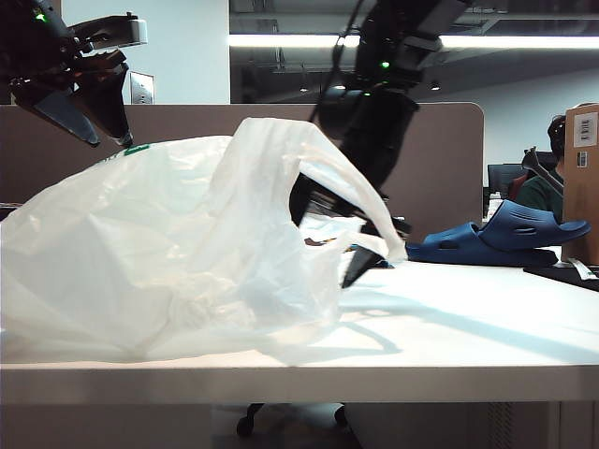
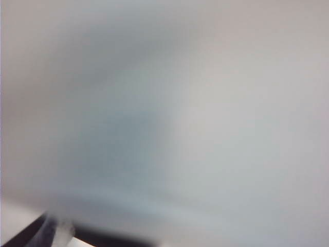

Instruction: Put the power bank into the bag.

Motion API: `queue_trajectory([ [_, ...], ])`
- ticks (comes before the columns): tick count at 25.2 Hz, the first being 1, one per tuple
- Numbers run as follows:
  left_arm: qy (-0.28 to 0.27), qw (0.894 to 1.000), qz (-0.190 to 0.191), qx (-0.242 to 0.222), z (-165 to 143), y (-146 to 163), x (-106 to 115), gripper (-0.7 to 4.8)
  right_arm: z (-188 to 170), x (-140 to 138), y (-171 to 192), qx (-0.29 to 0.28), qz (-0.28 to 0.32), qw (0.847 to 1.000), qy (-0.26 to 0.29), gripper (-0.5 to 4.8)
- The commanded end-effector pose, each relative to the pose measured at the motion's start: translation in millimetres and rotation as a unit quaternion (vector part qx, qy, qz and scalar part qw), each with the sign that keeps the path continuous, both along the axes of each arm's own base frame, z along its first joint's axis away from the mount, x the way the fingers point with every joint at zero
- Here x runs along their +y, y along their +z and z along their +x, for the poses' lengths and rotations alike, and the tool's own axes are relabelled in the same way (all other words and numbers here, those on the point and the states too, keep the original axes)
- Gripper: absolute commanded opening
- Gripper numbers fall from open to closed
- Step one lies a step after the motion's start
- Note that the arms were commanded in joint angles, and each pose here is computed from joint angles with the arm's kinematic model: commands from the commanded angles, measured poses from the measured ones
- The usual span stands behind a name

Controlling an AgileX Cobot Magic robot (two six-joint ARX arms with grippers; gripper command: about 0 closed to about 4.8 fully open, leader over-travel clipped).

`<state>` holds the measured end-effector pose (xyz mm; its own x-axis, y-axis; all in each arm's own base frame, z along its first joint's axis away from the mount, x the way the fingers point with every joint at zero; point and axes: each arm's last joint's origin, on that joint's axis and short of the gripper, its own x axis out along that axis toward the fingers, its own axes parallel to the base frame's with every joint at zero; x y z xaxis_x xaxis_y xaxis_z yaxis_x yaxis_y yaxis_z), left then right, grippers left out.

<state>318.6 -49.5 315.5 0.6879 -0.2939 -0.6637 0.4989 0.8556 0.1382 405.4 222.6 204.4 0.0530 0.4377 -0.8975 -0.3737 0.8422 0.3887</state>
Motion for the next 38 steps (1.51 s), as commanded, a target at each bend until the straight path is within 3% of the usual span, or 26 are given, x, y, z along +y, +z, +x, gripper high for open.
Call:
queue_trajectory([
  [1, -0.002, 1.000, -0.004, -0.010, -2, 5, 0, 2.99, 1, -13, 13, -0.004, -0.007, 1.000, -0.012, 4.35],
  [5, -0.021, 0.999, -0.023, -0.029, -8, 15, 0, 2.99, 1, -32, 38, -0.031, -0.004, 0.999, -0.032, 3.98],
  [8, -0.062, 0.995, -0.058, -0.044, -17, 27, -2, 2.99, -3, -51, 60, -0.065, -0.031, 0.997, -0.037, 2.31],
  [16, -0.072, 0.990, -0.067, -0.097, -47, 57, 2, 3.00, -12, -98, 110, -0.125, -0.043, 0.988, -0.081, -0.07],
  [21, -0.071, 0.984, -0.072, -0.146, -68, 79, 5, 2.77, -28, -126, 149, -0.187, -0.060, 0.973, -0.118, -0.08],
  [22, -0.059, 0.982, -0.065, -0.167, -76, 86, 6, 2.40, -34, -136, 162, -0.209, -0.061, 0.967, -0.130, -0.08],
  [27, 0.010, 0.974, -0.030, -0.227, -100, 107, 14, 2.33, -59, -170, 205, -0.279, -0.065, 0.941, -0.182, -0.08],
  [28, 0.020, 0.971, -0.025, -0.235, -105, 110, 16, 1.89, -66, -178, 215, -0.297, -0.065, 0.933, -0.195, -0.08],
  [29, 0.028, 0.968, -0.023, -0.248, -114, 115, 17, 0.25, -74, -187, 226, -0.318, -0.063, 0.923, -0.209, -0.08],
  [30, 0.031, 0.966, -0.023, -0.257, -120, 118, 18, -0.02, -82, -194, 235, -0.334, -0.060, 0.914, -0.221, -0.08],
  [33, 0.044, 0.956, -0.022, -0.289, -137, 128, 22, -0.06, -113, -214, 263, -0.379, -0.056, 0.889, -0.252, -0.08],
  [38, 0.132, 0.935, -0.023, -0.328, -153, 140, 29, -0.06, -157, -227, 292, -0.430, -0.053, 0.859, -0.272, -0.08],
])
